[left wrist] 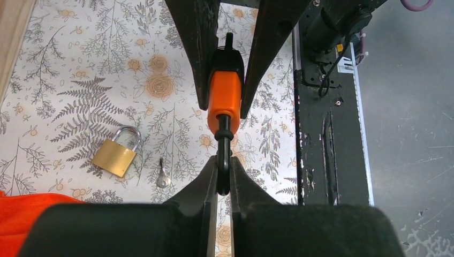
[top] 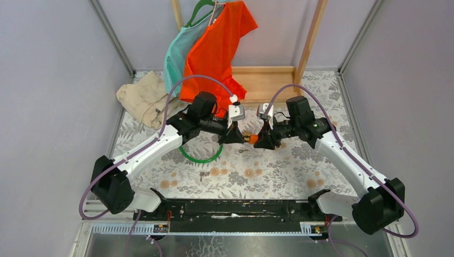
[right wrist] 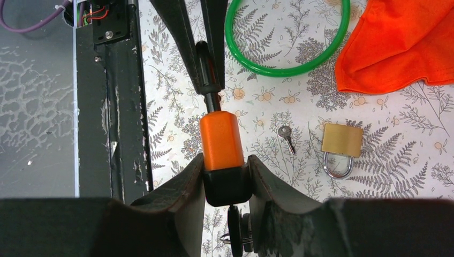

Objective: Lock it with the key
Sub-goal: Lock the lock.

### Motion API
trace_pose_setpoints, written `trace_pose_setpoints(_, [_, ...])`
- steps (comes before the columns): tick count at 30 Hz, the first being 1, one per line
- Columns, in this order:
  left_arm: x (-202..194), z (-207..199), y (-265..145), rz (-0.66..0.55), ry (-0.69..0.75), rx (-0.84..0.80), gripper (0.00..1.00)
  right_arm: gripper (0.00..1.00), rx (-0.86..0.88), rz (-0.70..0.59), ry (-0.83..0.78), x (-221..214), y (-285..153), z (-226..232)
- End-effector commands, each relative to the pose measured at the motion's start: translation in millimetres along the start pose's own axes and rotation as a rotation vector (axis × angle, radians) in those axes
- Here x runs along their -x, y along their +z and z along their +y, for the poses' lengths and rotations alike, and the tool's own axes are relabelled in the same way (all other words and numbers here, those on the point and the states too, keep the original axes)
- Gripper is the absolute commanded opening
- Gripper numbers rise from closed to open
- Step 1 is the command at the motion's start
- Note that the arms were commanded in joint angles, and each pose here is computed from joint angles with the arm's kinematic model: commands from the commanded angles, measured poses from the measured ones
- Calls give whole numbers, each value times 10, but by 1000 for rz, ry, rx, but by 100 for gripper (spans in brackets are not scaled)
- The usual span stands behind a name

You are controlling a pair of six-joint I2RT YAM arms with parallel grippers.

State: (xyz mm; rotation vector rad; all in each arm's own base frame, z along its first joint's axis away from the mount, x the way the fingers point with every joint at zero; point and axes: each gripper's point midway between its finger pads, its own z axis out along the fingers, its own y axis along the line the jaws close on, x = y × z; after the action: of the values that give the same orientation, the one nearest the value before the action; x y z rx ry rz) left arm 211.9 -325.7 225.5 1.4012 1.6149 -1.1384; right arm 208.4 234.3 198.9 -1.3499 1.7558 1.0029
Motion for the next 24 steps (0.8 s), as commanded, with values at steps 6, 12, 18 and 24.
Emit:
trace_pose_setpoints(6, [251,-100,-33,-72,21,-38,0,55,-34,-90,-60,257,-99,-54])
trace_pose_setpoints(12, [308,-90,-70,-94,8,-45,0,60,-12,-89,-80,224,-118,-6])
trace_pose_setpoints(18, [365,-81,-102,-123,-25,-59,0,53,44,-96,-89,225,-117,90])
trace_pose_setpoints(24, [407,-60,-117,-149,-54,-70,0,44,70,-110,-94,266,-123,142])
